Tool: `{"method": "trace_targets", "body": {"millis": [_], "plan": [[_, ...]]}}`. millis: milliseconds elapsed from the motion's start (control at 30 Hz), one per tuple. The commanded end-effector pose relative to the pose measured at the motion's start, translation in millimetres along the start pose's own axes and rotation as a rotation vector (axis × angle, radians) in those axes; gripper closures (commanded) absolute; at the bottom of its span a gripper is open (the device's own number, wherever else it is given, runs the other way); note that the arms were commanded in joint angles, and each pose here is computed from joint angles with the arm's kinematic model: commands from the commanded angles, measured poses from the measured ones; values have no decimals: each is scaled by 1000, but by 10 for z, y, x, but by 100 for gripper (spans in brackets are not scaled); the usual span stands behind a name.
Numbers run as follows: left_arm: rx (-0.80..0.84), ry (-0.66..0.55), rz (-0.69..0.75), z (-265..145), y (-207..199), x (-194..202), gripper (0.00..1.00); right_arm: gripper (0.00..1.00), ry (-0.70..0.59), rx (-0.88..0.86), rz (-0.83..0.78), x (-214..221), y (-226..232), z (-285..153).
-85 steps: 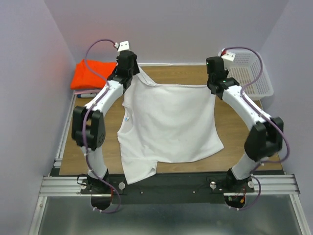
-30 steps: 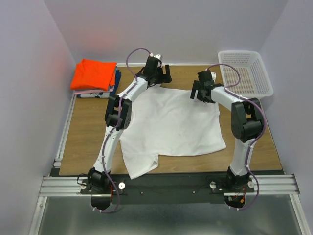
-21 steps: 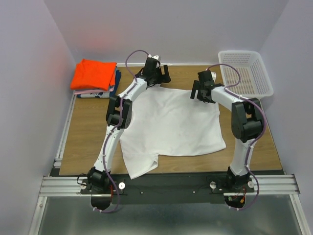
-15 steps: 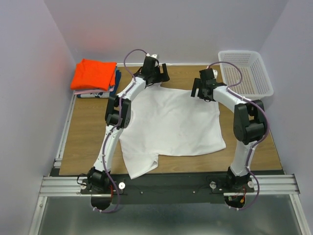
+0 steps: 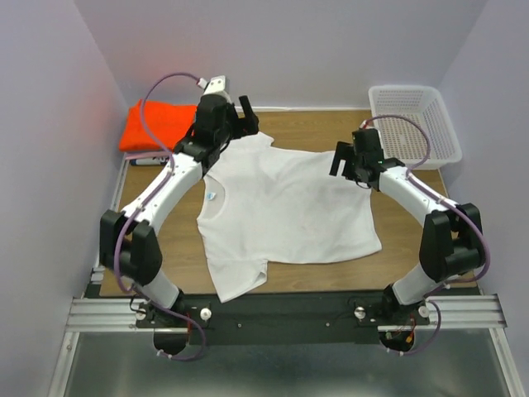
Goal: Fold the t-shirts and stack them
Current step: Flatten the tshirt out
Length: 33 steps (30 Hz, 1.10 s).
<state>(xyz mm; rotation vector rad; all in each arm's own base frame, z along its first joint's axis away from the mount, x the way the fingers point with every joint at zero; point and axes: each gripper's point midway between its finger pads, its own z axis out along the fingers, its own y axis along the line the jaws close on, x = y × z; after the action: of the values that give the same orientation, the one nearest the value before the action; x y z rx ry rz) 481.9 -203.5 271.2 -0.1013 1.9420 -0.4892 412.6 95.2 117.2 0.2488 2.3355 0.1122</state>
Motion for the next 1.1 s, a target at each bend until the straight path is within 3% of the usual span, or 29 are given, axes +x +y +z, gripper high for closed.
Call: {"method": "trace_targets", "body": {"millis": [0,67,233,567,1067], "plan": [[-165,78,-43,-86,523,756,2,0,48,-46,14,240,14,4],[-160,144,-42,-127,621,1101,2,0,82,-57,6,398,16,74],[-229,235,-30,25,845,1520,2,0,131,-79,-11,496,91,252],[-366,397,-50,456,1358,1964,2,0,216,-29,-39,669,92,759],[-424,415,-89,954,1759,1780,2,0,190,71,-46,533,54,1246]]}}
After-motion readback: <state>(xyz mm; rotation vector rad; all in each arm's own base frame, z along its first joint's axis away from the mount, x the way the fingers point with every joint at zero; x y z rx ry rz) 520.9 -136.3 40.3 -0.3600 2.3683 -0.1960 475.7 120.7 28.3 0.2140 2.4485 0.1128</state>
